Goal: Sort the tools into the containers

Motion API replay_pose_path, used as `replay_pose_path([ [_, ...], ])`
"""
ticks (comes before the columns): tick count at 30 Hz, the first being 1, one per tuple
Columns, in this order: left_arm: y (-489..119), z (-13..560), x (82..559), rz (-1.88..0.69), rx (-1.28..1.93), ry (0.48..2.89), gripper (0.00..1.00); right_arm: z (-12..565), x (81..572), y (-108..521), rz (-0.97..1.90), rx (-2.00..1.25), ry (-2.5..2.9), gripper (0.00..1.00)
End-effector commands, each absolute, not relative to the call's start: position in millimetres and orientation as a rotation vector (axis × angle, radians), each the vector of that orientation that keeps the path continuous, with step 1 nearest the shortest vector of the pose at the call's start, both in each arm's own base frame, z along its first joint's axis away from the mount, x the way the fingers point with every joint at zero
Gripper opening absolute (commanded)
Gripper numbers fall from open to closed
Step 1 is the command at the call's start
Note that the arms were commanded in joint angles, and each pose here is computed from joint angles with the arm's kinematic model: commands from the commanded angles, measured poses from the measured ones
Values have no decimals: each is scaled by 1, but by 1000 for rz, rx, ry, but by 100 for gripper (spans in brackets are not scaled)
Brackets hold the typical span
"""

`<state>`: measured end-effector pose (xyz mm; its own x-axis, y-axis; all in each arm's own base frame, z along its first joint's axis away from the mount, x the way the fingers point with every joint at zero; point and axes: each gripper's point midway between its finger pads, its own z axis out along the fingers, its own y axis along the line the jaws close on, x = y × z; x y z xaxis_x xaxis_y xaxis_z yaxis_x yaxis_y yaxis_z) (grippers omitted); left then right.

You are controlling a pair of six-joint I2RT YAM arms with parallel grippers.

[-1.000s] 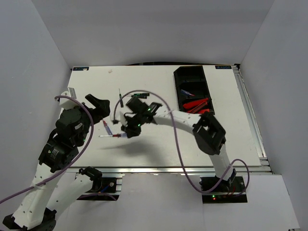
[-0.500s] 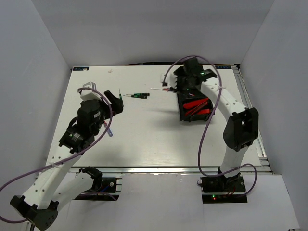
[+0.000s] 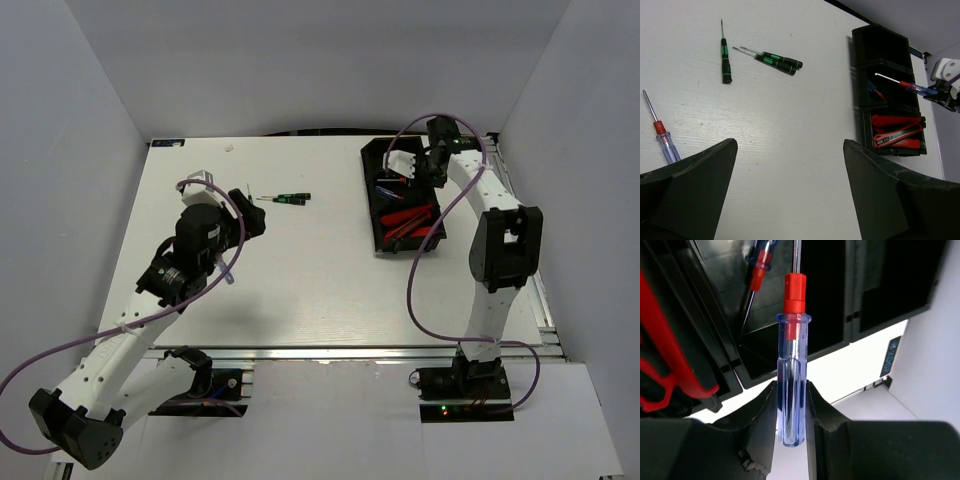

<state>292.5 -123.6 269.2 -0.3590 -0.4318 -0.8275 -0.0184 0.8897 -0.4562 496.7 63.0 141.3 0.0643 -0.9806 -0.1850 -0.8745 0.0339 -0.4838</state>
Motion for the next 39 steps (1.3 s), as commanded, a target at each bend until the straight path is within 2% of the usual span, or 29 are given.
replay_pose_path([
  [1,-124,269,290,-471,-348,1900,98,156,516,55,-392,-1862,1806,0],
  [9,-124,263,287,-473,-361,1920,98,138,524,48,-412,-1810,1901,0],
  [12,-124,260,286,-471,-362,1929,98,138,524,50,-400,-1790,1908,19],
  [13,-124,259,286,-472,-363,1932,98,136,524,51,-396,-1786,1913,28],
  [16,-124,255,285,-463,-365,1949,98,137,524,52,-377,-1764,1923,45],
  [23,-118,237,280,-408,-386,2020,98,158,520,63,-322,-1720,1879,68],
  [27,-107,220,279,-329,-427,2101,98,190,517,73,-278,-1660,1835,83],
  [31,-93,193,281,-298,-494,2224,96,205,475,108,74,-1595,1875,89],
  [35,-75,157,282,-334,-580,2367,91,208,410,173,699,-1447,1858,89],
  [37,-58,142,285,-323,-647,2407,88,201,380,194,903,-1391,1864,89],
  [39,-45,132,289,-314,-691,2430,88,201,365,213,960,-1385,1845,89],
])
